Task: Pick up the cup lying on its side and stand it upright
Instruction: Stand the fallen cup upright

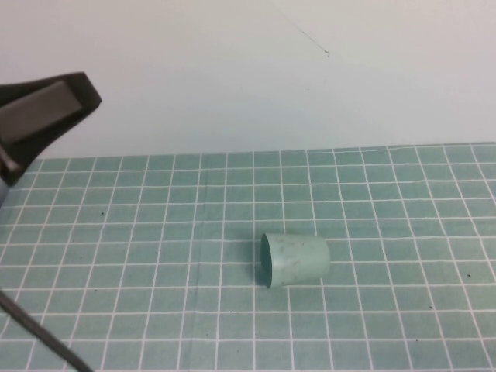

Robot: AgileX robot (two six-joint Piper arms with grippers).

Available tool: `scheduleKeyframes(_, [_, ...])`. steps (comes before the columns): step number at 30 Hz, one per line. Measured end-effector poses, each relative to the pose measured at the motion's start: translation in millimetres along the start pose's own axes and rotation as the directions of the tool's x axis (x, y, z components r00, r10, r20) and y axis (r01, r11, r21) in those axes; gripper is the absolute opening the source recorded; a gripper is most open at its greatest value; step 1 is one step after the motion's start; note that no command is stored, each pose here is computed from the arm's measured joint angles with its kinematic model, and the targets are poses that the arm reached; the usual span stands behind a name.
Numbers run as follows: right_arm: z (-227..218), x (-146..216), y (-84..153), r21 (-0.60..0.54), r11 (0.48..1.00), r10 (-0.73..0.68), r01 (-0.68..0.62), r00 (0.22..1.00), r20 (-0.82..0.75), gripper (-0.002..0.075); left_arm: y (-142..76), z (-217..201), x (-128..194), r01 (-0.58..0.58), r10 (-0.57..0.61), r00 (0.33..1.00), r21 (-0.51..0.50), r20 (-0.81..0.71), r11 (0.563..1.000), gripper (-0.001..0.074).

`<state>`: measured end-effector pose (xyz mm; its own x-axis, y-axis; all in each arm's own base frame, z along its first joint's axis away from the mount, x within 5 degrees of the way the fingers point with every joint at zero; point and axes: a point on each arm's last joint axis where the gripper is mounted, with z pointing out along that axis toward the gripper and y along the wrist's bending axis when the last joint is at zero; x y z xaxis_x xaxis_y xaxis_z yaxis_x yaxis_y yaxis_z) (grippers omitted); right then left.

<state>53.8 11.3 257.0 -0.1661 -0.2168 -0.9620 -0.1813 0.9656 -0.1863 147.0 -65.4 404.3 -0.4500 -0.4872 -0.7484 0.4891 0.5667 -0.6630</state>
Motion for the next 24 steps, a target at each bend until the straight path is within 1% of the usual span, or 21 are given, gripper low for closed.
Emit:
scheduleKeyframes(4, [0.0, -0.2, -0.1, 0.001, 1.0, -0.006, 0.006, 1.0, 0.002, -0.0003, 25.1, 27.2, -5.6, 0.011, -0.011, 1.0, -0.017, 0.002, 1.0, -0.0001])
scheduleKeyframes(9, [0.0, 0.0, -0.1, 0.001, 1.0, -0.007, 0.007, 1.0, 0.0, -0.0002, 76.0, 71.1, 6.5, 0.075, -0.085, 0.988, -0.082, -0.126, 0.994, -0.0001])
scheduleKeyframes(11, [0.0, 0.0, -0.1, 0.001, 1.0, -0.007, 0.007, 1.0, 0.0, -0.0003, 96.4, 87.5, 13.6, 0.135, -0.149, 0.976, -0.095, -0.16, 0.986, -0.0001])
scheduleKeyframes(13, [0.0, 0.0, -0.1, 0.001, 1.0, -0.007, 0.007, 1.0, 0.0, -0.0003, 121.9, 105.8, 25.5, 0.226, -0.246, 0.948, -0.117, -0.202, 0.967, -0.0001])
scheduleKeyframes(15, [0.0, 0.0, -0.1, 0.001, 1.0, -0.007, 0.007, 1.0, 0.0, -0.0003, 140.9, 119.3, 39.5, 0.288, -0.314, 0.916, -0.135, -0.248, 0.948, -0.0001])
scheduleKeyframes(17, [0.0, 0.3, 0.3, -0.003, 1.0, -0.003, 0.003, 1.0, -0.004, -0.0003, 156.1, 132.5, 57.6, 0.283, -0.316, 0.896, -0.149, -0.312, 0.948, -0.0001])
scheduleKeyframes(19, [0.0, 0.4, 0.3, -0.004, 1.0, -0.01, 0.01, 1.0, -0.004, -0.0003, 163.7, 145.4, 78.8, 0.264, -0.304, 0.873, -0.156, -0.382, 0.952, -0.0001])
scheduleKeyframes(24, [0.0, 0.4, 0.3, -0.004, 1.0, -0.01, 0.01, 1.0, -0.004, -0.0003, 168.5, 164.0, 116.2, 0.21, -0.27, 0.831, -0.175, -0.486, 0.962, -0.0001])
